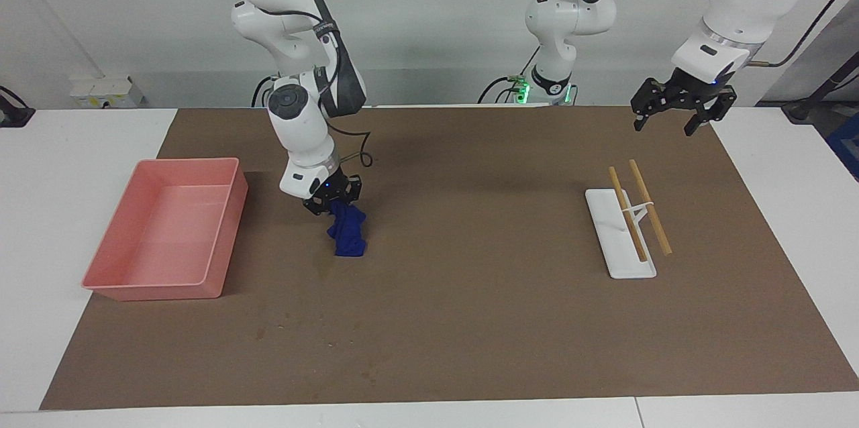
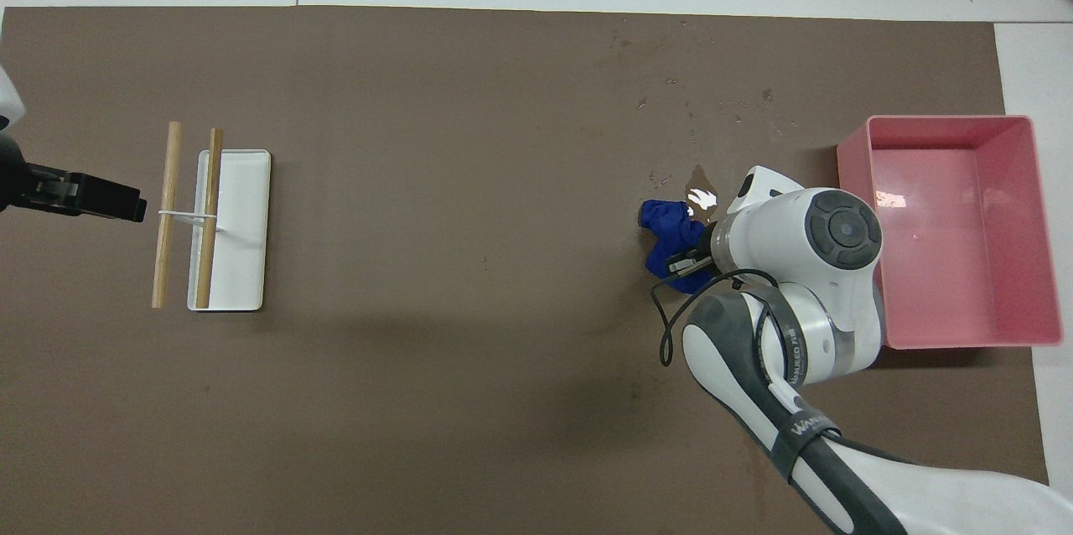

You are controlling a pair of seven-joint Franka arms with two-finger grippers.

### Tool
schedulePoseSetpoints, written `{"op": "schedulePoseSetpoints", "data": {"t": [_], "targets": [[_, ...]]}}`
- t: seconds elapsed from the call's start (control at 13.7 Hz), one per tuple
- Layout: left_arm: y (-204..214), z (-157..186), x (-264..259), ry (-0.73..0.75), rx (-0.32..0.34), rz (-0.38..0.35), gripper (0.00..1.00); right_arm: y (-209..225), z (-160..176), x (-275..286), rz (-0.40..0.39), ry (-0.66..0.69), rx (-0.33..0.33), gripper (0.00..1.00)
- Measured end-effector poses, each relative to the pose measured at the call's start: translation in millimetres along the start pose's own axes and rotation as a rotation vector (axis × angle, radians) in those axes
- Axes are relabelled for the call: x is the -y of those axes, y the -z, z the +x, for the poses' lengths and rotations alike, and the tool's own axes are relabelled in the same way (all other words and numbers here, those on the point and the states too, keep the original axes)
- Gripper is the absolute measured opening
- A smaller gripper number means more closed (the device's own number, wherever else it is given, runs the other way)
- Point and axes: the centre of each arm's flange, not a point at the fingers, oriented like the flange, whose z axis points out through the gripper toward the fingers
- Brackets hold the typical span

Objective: Wipe water with towel using both arms
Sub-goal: 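Move the cloth with the right gripper toward the pink bin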

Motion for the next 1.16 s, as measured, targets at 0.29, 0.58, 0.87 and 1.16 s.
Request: {"op": "schedulePoseSetpoints", "data": {"t": [0.29,0.58,0.87,1.16], "targets": [[0,0,0,0.001,0.0,0.0,1.0,-16,14,-21,-0.03,0.025,-0.085,0.27],[1,-5,0,0.002,0.037,-0.008,1.0,-23,50,-27,-0.048,0.027,-0.157,0.27],[3,-6,1,0.003,0.043,-0.009,1.0,-27,81,-33,-0.109,0.111,-0.185,0.27],[3,-8,7,0.017,0.052,-0.009,1.0,-28,86,-68,-0.198,0.251,-0.187,0.27]]}}
